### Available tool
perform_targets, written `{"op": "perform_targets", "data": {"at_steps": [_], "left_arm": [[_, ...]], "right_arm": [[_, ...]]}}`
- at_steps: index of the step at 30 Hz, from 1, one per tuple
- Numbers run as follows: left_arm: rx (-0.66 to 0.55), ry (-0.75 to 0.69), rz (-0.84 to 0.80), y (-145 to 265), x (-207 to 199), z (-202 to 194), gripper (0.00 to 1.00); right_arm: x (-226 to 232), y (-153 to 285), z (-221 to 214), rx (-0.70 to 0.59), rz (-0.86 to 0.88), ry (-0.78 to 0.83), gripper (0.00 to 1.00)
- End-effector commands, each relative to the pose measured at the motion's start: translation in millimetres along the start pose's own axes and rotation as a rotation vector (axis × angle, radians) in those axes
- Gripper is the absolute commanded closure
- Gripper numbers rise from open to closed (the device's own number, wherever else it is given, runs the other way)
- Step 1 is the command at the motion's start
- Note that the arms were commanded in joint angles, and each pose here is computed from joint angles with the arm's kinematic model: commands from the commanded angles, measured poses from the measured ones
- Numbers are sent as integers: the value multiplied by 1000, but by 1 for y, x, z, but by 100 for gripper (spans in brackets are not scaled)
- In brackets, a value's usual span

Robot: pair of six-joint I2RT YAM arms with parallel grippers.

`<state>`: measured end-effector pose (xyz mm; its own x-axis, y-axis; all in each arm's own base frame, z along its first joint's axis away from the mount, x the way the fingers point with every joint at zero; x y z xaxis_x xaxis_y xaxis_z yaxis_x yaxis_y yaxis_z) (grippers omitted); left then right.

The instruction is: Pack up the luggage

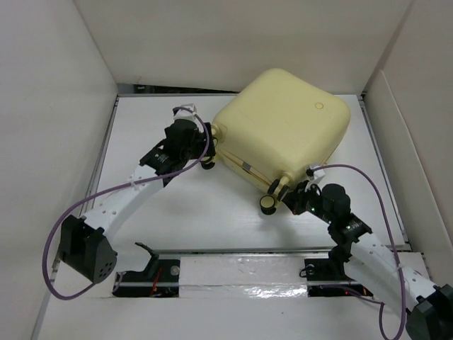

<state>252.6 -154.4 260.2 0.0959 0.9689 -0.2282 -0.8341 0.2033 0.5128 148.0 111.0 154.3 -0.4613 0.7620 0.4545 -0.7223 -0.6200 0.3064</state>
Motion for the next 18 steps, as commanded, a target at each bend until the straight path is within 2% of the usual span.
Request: {"op": "perform_targets", "data": {"at_steps": [1,4,9,11,16,18], "left_arm": [[35,-175,36,1,2,19,15],[13,-274,67,-10,5,28,14],[60,-361,-37,-38,2,30,15],[99,-391,-43,-52,0,27,19],[58,-393,-139,-62,-15,41,25],[58,-391,-169,-67,-20,45,31]], "right_arm": [[15,1,47,-232,62,82,100],[15,6,45,-244,75,90,100],[17,11,44,-248,81,96,100],[18,11,45,-246,94,97,100],[16,10,45,-244,95,95,100],[16,9,44,-242,92,96,100]]}}
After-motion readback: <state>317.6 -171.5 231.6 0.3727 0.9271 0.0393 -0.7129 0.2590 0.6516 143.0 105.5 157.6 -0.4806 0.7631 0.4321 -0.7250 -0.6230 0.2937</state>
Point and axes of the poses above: each gripper's point midway between its finger pads, its own y axis back along the fingers, its own x axis along the line the jaws close on, z = x × y, the point moved 10 cm from there along y, back along the fingers, and after that the axes turned 3 degrees about -y, right-handed, at the moved point
